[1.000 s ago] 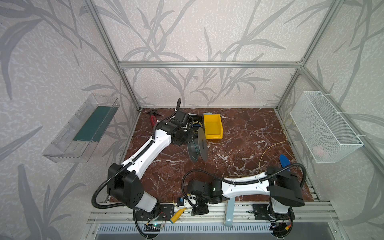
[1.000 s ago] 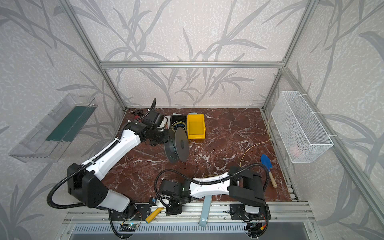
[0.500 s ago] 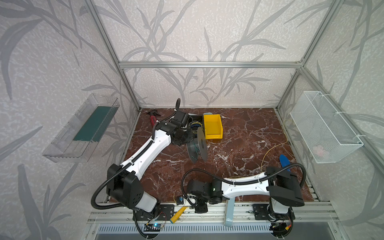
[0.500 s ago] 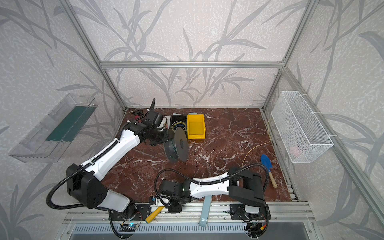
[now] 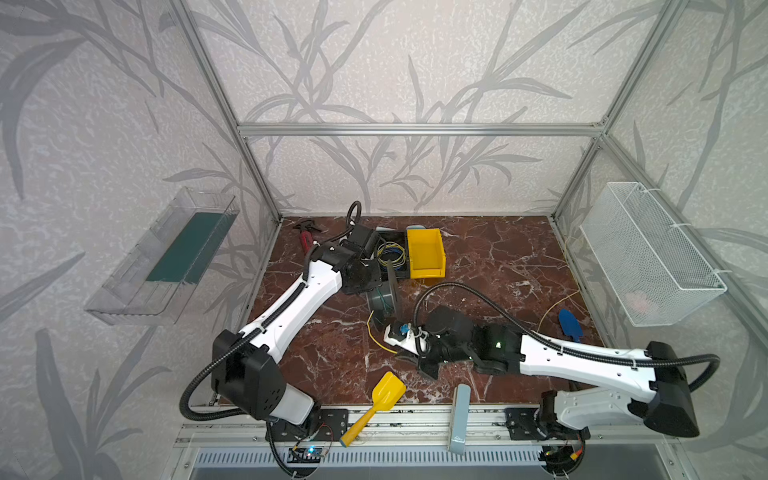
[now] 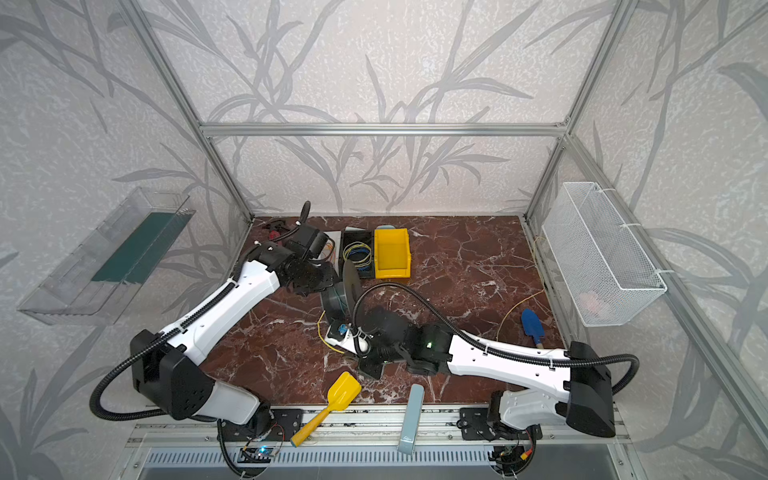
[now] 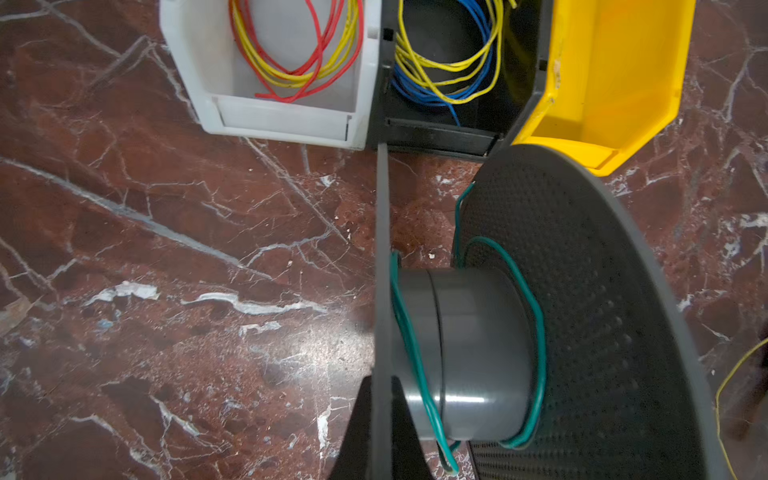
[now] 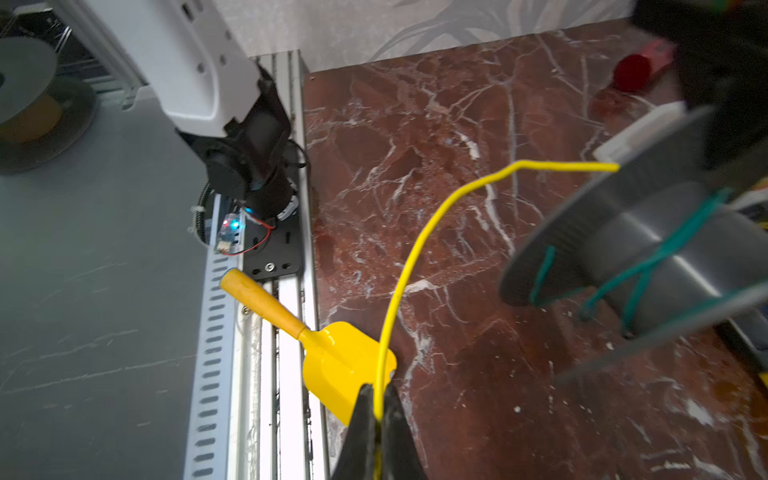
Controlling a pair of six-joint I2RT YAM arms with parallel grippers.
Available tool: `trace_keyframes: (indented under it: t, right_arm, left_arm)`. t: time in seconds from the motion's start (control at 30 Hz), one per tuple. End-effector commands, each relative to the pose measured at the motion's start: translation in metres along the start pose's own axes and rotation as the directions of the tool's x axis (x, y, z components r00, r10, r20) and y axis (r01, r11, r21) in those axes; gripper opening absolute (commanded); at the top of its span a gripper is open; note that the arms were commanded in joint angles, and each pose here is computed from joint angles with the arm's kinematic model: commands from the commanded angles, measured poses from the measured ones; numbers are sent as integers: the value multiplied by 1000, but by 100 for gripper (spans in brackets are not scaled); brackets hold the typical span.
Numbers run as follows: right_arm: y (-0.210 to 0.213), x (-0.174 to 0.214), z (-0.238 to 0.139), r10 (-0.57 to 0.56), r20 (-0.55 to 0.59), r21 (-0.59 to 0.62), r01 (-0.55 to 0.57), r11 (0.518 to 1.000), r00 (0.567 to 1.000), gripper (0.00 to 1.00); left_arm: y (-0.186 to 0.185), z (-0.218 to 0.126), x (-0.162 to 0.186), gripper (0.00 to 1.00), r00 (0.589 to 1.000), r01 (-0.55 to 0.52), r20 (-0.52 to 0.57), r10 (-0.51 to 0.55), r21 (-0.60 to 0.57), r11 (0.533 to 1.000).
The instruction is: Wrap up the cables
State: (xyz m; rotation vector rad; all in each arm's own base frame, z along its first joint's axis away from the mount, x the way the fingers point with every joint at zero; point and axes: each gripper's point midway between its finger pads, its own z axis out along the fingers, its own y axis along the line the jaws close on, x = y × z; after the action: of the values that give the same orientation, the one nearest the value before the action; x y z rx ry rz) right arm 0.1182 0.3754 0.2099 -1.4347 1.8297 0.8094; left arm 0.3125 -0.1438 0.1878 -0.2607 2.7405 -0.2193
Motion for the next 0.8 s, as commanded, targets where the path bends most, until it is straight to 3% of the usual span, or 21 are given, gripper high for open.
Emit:
trace_keyframes:
  t: [0.0, 0.43, 0.57, 0.77]
  right_arm:
    - [-12, 14, -5, 91, -35, 39, -89, 995, 995, 0]
    - [-76, -2, 8, 163, 5, 197, -161, 967, 987, 0]
    - [-77, -8, 14, 137, -1, 169, -135, 976, 991, 0]
    - [-74, -13, 25, 105, -20, 125, -102, 987, 994, 0]
  left_arm:
    - [5, -38, -13, 0, 993, 59, 102, -58, -4, 998]
    - [-3, -23, 5, 0, 999, 31, -9, -32, -38, 999]
    - [-7, -18, 9, 0, 999, 4, -45, -6, -40, 999]
    - [-14, -17, 7, 21, 999, -13, -53, 12, -20, 1000]
